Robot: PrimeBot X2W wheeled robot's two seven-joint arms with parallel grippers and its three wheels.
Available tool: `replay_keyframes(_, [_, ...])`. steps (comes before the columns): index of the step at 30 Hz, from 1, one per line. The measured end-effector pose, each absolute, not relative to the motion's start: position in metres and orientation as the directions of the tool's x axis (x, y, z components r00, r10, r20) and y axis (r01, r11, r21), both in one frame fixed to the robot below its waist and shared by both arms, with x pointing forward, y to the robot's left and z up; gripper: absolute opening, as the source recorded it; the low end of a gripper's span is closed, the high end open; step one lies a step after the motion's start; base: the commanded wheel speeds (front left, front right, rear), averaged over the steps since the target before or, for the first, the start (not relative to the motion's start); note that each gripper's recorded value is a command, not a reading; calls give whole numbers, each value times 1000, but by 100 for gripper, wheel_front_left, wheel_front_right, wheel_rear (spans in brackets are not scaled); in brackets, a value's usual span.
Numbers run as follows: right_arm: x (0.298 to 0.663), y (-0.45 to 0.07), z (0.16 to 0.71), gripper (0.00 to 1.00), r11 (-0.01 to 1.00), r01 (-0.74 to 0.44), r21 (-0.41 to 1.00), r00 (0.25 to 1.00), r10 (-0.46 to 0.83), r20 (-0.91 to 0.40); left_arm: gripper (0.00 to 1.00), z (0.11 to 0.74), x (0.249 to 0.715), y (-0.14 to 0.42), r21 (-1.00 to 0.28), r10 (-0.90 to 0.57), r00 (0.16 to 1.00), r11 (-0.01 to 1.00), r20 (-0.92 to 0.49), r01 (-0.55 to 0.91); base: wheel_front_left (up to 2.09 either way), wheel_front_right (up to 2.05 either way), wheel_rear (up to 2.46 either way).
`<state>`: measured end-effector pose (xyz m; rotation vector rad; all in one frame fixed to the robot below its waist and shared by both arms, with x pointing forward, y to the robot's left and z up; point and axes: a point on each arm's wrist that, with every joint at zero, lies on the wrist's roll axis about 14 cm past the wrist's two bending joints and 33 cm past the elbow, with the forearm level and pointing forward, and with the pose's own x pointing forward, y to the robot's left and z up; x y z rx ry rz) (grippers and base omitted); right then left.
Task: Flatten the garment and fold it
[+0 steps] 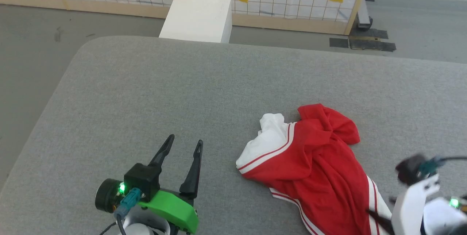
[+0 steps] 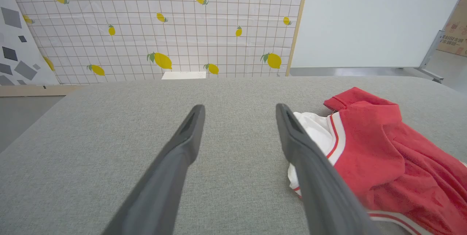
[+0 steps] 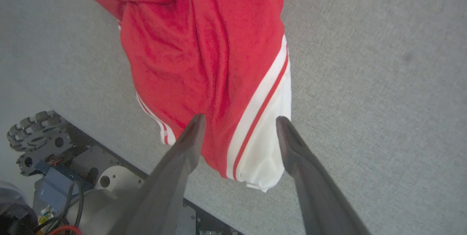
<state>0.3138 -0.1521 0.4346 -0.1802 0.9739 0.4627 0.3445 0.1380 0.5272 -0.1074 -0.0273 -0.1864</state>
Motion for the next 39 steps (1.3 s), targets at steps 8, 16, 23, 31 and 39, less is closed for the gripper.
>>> replay_keyframes(8, [375, -155, 528, 100, 926, -376, 23, 838, 351, -417, 100, 539, 342, 135, -97, -198, 978, 974, 70, 204, 0, 0, 0])
replay_keyframes(16, [385, -160, 552, 100, 951, -299, 79, 950, 304, -72, 100, 524, 350, 124, -103, -242, 970, 966, -23, 239, 0, 0, 0])
replay_keyframes(23, [387, -161, 540, 100, 959, -266, 102, 960, 273, -57, 100, 508, 379, 113, -28, -326, 921, 944, -214, 327, 0, 0, 0])
replay_keyframes(31, [390, -165, 534, 100, 966, -238, 99, 967, 245, -69, 100, 484, 405, 79, -52, -434, 744, 878, -508, 477, 0, 0, 0])
replay_keyframes(39, [393, -171, 522, 100, 974, -212, 85, 970, 221, -103, 100, 428, 403, 63, -163, -447, 493, 841, -746, 516, 0, 0, 0])
